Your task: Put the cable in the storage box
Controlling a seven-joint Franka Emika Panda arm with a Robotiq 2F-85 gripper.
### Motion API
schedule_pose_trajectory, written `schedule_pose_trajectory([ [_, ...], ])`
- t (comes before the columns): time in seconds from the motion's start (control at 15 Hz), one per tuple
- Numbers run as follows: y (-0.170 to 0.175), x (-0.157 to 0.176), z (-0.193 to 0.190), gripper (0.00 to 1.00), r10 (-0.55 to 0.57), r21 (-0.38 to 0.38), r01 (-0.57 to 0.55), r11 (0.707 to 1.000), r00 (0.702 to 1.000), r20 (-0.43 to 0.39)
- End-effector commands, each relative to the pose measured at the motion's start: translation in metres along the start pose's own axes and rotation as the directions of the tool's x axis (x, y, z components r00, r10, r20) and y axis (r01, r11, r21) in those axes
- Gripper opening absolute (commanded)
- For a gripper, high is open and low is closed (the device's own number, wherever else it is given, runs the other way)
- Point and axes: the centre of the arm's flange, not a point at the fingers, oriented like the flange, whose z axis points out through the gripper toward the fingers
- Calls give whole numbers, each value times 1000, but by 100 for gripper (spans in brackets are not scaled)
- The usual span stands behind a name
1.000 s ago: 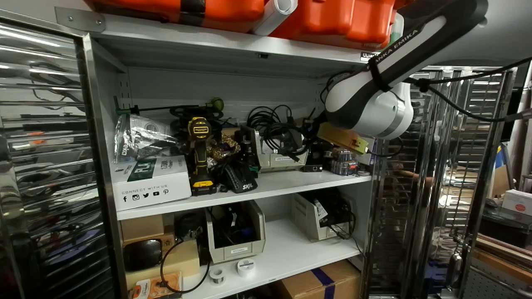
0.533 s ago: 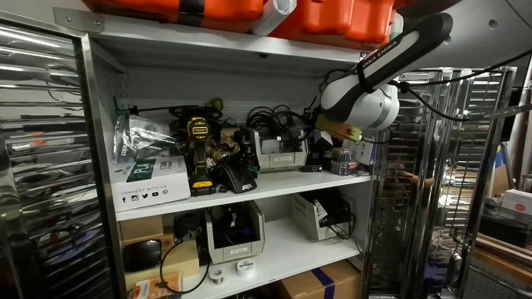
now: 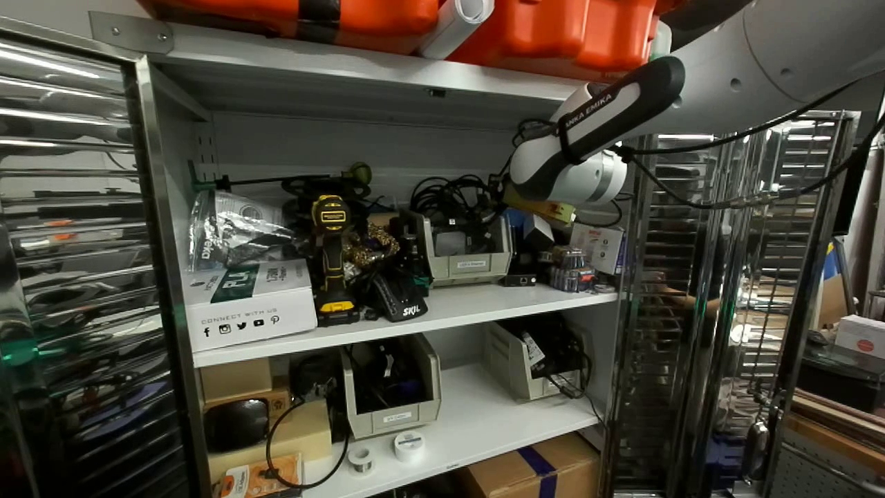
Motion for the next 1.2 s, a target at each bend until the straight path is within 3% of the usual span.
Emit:
schedule_pose_trajectory([
  [0.0, -33, 27, 24, 11, 2, 4, -2, 1000, 999, -35],
  [0.27, -45, 33, 33, 11, -34, -10, 33, 999, 998, -55],
  [0.33, -45, 35, 33, 37, -43, -17, 43, 999, 998, -46],
  [0.4, -45, 36, 33, 39, -56, -27, 55, 998, 998, -34],
  [0.53, -46, 39, 32, 52, -40, -5, 40, 999, 999, -3],
  [0.87, -45, 33, 17, 92, -35, 26, 32, 999, 996, 86],
  [0.93, -44, 30, 12, 98, -35, 40, 31, 999, 993, 108],
  [1.13, -41, 15, -8, 100, -46, 88, 27, 996, 975, 218],
])
